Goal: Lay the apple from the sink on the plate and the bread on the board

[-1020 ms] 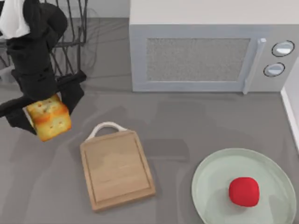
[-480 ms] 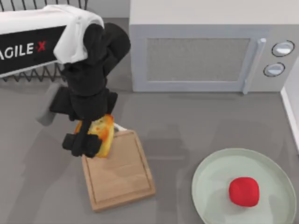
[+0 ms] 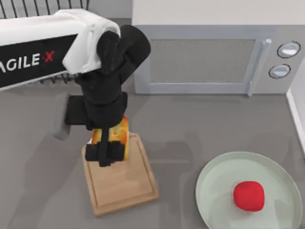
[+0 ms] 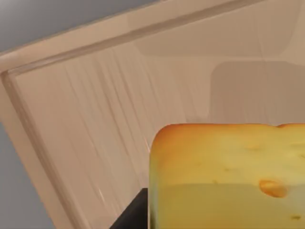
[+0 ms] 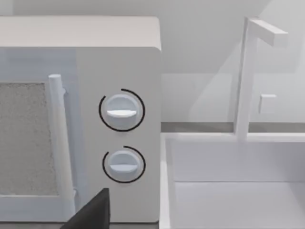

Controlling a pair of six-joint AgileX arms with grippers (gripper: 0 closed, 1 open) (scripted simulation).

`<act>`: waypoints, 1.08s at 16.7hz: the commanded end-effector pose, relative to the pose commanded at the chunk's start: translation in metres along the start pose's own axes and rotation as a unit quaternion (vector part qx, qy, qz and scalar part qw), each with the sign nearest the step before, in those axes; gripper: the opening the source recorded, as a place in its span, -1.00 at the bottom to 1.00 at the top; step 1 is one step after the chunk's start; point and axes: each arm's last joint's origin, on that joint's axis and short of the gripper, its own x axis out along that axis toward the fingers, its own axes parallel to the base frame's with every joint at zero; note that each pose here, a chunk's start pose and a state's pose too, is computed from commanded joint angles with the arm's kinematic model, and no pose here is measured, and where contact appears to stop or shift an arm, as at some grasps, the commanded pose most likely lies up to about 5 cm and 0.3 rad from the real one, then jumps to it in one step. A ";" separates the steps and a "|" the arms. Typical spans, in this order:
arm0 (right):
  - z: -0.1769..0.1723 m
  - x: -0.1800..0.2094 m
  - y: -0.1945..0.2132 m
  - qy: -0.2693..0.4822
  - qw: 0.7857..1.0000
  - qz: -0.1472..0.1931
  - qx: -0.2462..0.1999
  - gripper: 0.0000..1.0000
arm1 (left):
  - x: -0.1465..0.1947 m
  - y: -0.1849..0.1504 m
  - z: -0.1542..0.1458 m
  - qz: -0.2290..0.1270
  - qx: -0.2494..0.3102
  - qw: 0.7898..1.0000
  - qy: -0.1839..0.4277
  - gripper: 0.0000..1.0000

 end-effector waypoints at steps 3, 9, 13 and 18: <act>0.000 0.000 0.000 0.000 1.000 0.000 0.000 1.00 | 0.001 -0.001 0.001 0.002 -0.001 1.000 -0.001 -1.00; 0.000 0.000 0.000 0.000 1.000 0.000 0.000 1.00 | 0.018 -0.001 0.000 0.001 0.001 1.000 0.000 -1.00; 0.000 0.000 0.000 0.000 1.000 0.000 0.000 1.00 | 0.033 -0.001 0.000 0.001 0.000 1.000 0.001 -1.00; 0.000 0.000 0.000 0.000 1.000 0.000 0.000 1.00 | 0.045 0.000 0.000 0.000 0.000 1.000 0.000 -1.00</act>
